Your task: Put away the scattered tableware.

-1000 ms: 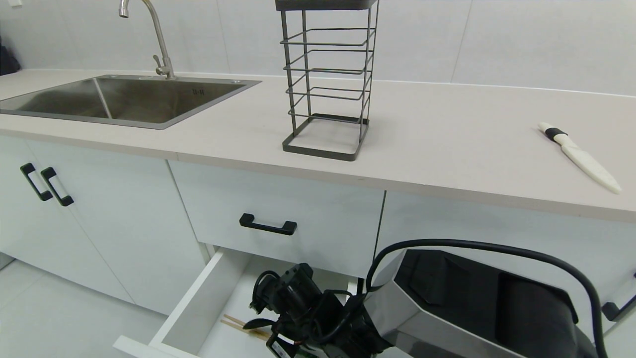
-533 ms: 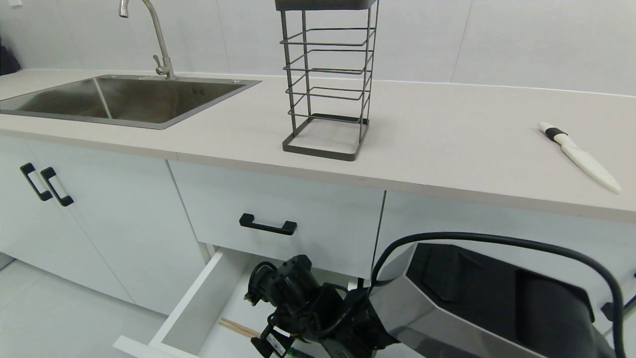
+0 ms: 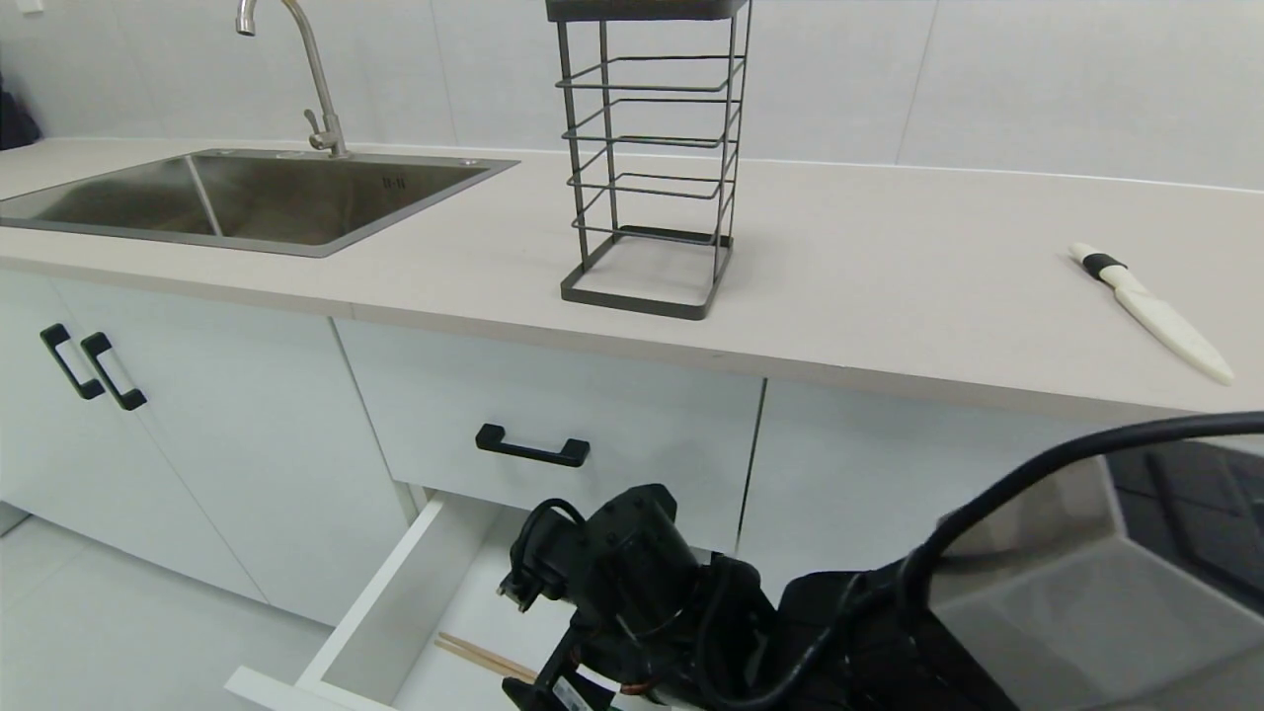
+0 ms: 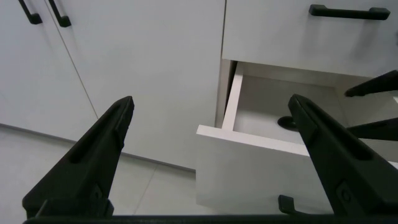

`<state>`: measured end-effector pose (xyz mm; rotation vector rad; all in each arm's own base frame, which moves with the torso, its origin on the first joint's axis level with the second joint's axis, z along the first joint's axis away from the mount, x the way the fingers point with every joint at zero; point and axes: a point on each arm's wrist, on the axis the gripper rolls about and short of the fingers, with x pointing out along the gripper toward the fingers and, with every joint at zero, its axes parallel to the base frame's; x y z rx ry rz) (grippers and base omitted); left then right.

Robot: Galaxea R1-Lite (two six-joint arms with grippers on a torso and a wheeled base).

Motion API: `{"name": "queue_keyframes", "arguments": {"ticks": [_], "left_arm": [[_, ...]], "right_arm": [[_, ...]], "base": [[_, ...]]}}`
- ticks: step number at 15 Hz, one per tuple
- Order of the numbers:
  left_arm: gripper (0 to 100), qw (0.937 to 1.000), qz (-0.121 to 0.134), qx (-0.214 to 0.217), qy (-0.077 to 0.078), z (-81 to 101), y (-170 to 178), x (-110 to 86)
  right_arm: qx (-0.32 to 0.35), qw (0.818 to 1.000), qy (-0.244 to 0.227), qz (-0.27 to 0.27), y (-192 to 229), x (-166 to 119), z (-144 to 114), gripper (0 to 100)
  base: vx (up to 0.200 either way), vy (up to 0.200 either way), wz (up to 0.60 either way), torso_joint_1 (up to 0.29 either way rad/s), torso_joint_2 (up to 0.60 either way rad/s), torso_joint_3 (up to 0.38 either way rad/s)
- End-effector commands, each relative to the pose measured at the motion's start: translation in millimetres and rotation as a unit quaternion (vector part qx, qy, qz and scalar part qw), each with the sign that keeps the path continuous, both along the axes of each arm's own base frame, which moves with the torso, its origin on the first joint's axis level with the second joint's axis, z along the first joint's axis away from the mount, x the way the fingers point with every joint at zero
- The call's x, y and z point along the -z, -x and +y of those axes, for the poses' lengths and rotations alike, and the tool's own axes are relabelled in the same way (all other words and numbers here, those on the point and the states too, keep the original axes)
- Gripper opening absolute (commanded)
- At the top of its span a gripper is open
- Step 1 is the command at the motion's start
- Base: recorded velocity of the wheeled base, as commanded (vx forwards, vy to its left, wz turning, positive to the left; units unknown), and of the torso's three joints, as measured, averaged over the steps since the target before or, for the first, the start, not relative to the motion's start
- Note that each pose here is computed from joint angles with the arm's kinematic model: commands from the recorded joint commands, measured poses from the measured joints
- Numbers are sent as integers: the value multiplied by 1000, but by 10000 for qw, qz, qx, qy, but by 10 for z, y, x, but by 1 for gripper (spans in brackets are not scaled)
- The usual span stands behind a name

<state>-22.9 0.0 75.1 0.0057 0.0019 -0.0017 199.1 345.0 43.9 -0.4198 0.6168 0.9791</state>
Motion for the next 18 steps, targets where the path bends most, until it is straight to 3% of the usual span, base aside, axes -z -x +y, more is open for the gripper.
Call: {"name": "queue_keyframes", "arguments": {"ticks": [1,5,10,11,15,18], "left_arm": [[100,10000,6,-1,-2,0,-1,0],[100,10000,6,-1,-2,0,-1,0],[100,10000,6,-1,-2,0,-1,0],[100,10000,6,-1,-2,0,-1,0],[100,10000,6,-1,-2,0,-1,0],[100,10000,6,-1,-2,0,-1,0]], "right_arm": [[33,9995,-238,-180,189,-367,-283,100],[172,9981,-502,-314,319,-663,-562,100],[328,9982,-426,-262,717,-751,-1405,100],[477,9970,-514,-322,821,-792,-1714,100],[759,9884,-1084,-741,1088,-888,-2509,100],[623,9838,-1432,-879,1321,-847,-2761,100]], "base": [[0,0,0,0,0,0],[0,0,0,0,0,0],[0,0,0,0,0,0],[0,0,0,0,0,0],[0,0,0,0,0,0],[0,0,0,0,0,0]]}}
